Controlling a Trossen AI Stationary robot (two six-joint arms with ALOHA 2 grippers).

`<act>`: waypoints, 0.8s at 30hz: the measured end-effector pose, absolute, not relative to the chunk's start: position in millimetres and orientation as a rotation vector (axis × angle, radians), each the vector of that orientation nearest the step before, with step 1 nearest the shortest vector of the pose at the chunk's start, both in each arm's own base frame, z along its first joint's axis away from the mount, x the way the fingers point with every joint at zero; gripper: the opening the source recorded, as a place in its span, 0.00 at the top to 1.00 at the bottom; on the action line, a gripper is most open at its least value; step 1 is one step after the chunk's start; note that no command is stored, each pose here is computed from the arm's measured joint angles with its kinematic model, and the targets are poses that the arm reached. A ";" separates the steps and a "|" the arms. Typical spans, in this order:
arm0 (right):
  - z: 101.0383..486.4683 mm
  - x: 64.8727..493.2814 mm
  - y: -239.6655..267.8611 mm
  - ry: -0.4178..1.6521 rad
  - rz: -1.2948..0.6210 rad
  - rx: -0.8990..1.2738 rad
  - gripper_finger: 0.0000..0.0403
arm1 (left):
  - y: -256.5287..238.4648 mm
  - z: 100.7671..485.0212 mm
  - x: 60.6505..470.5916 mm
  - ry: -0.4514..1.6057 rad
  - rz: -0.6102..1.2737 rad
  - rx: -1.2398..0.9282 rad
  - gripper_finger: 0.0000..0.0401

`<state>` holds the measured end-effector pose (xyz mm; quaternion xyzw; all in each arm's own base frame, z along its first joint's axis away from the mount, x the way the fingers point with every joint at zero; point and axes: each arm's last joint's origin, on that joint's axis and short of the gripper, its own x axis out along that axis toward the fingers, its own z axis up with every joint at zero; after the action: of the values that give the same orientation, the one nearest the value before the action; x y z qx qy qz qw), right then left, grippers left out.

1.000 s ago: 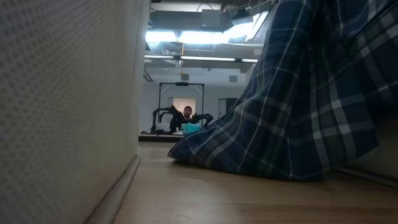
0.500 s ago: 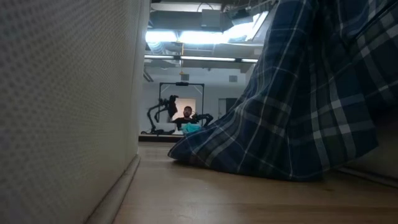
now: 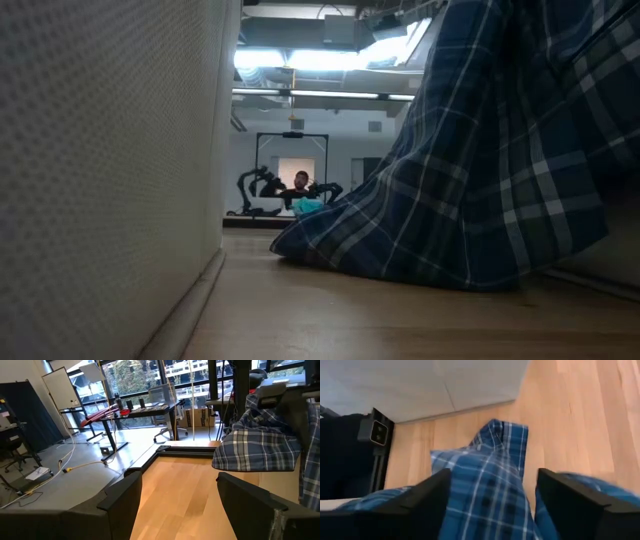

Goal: Sort clothes
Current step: Put the blue checkered shirt into the right laundry organizer

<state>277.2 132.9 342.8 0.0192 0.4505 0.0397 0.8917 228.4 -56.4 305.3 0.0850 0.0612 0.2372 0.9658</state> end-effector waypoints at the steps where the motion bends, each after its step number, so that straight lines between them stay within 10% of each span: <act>1: 340.6 277.3 132.9 0.953 0.073 0.042 0.21 | -56.4 305.3 228.4 0.124 0.480 0.172 0.37; 13: 305.0 281.6 132.0 1.188 -0.109 -0.070 0.10 | -56.3 304.3 228.3 0.132 0.480 0.172 0.37; 24: 300.2 278.3 128.4 1.235 -0.165 -0.149 0.58 | -56.3 304.3 228.3 0.132 0.480 0.172 0.37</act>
<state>278.3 128.4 300.2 -0.0696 0.5778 -0.0772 0.8095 228.3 -56.3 304.3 0.0852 0.0653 0.2372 0.9655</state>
